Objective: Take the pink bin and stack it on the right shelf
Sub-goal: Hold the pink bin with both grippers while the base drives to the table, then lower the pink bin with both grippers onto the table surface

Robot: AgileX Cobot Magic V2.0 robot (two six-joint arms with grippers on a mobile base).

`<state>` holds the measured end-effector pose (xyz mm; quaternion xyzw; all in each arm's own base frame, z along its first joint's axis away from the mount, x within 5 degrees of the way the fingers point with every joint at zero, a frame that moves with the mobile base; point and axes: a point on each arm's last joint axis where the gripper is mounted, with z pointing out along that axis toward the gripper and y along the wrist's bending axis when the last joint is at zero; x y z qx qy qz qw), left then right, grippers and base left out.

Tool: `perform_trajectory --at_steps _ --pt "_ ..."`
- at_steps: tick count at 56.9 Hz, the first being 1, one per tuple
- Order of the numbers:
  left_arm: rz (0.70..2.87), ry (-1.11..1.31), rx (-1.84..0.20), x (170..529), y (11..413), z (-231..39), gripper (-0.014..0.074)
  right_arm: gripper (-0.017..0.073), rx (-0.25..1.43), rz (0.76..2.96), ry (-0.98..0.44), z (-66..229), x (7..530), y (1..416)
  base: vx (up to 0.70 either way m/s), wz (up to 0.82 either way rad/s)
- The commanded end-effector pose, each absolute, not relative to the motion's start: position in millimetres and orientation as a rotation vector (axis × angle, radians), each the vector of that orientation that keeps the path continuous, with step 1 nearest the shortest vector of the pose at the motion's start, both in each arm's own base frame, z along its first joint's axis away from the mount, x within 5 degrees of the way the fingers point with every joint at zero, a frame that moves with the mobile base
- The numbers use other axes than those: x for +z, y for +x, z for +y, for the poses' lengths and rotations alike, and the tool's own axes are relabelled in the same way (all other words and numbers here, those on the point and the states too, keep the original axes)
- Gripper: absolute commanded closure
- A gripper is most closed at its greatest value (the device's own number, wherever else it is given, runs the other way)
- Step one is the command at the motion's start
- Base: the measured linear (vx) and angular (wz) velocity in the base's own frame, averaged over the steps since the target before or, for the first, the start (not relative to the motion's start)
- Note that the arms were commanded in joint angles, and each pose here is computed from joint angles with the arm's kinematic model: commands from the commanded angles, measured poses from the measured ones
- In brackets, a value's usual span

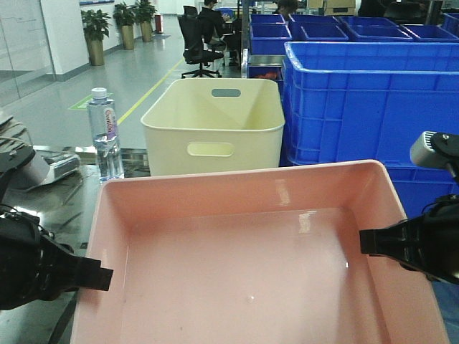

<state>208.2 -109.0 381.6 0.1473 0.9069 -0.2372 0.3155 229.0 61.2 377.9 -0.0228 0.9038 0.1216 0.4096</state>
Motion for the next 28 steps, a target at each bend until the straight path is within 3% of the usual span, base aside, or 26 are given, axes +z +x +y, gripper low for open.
perform_trajectory --at_steps 1,28 --pt "2.283 0.384 -0.624 399.6 205.6 -106.8 0.0595 0.0568 0.359 2.101 -0.023 59.3 405.4 227.3 0.17 -0.15" --pt "2.283 0.384 -0.624 399.6 205.6 -106.8 0.0595 0.0568 0.359 2.101 -0.023 59.3 405.4 227.3 0.08 -0.05"
